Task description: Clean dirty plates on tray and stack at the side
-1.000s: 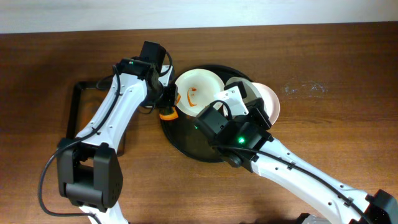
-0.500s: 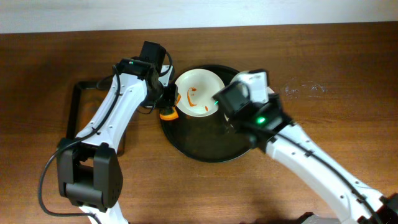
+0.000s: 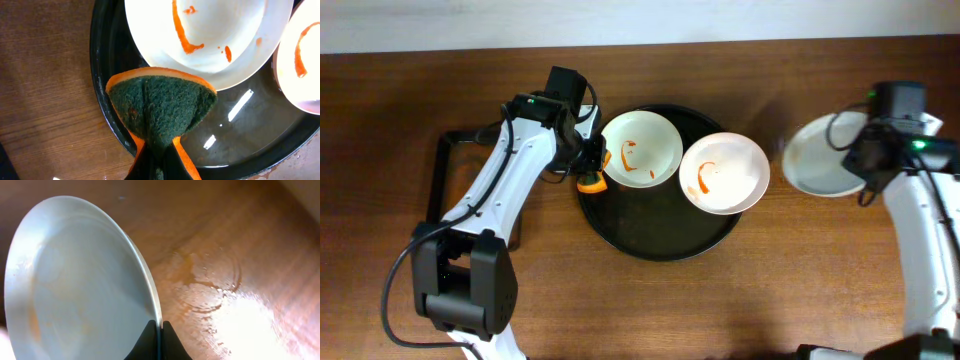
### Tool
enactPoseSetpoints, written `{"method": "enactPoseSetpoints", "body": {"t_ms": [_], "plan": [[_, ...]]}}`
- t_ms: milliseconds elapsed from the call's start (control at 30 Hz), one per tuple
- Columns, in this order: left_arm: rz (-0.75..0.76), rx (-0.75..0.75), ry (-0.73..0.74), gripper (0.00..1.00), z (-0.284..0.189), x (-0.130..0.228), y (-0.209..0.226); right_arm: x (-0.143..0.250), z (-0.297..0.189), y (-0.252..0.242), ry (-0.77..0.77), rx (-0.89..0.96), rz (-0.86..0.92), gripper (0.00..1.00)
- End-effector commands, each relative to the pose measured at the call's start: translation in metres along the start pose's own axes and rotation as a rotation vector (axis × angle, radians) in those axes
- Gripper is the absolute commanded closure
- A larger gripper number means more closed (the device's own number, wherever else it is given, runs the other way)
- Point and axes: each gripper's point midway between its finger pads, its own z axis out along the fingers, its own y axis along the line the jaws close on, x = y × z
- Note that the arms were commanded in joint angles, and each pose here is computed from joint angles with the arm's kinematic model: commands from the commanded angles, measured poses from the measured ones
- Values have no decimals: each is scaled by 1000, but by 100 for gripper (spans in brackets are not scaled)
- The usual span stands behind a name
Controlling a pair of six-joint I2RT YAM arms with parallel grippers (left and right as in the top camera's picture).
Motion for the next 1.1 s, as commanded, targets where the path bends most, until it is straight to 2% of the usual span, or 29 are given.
{"method": "enactPoseSetpoints", "body": {"t_ms": [0,167,267,333,433,500,567,600,633,867,967,1067], "plan": [[5,24,-52,99,-18,-8,-8,1,26,-8,83,-11,62,96],[15,27,-49,99,-17,-7,-13,13,66,-11,184,24,71,96],[16,27,-49,99,-17,-7,-13,20,81,2,230,-17,52,96],[20,28,-48,99,-17,-7,-15,22,81,16,247,-95,26,86],[34,31,-48,98,-16,-6,-21,19,69,48,244,-297,-60,61],[38,31,-48,94,-15,-6,-22,21,60,61,256,-386,-69,56],[38,31,-48,94,-15,-6,-22,31,43,91,286,-584,-168,56],[38,31,-47,94,-15,-6,-22,36,37,99,294,-631,-204,49],[38,32,-47,94,-15,-6,-22,38,35,102,299,-647,-219,46],[41,40,-46,94,-15,-5,-25,75,32,135,336,-684,-334,46],[59,55,-43,94,-14,-3,-34,96,45,146,375,-669,-366,54],[75,60,-49,94,-13,-4,-40,114,54,156,416,-667,-397,57]]}}
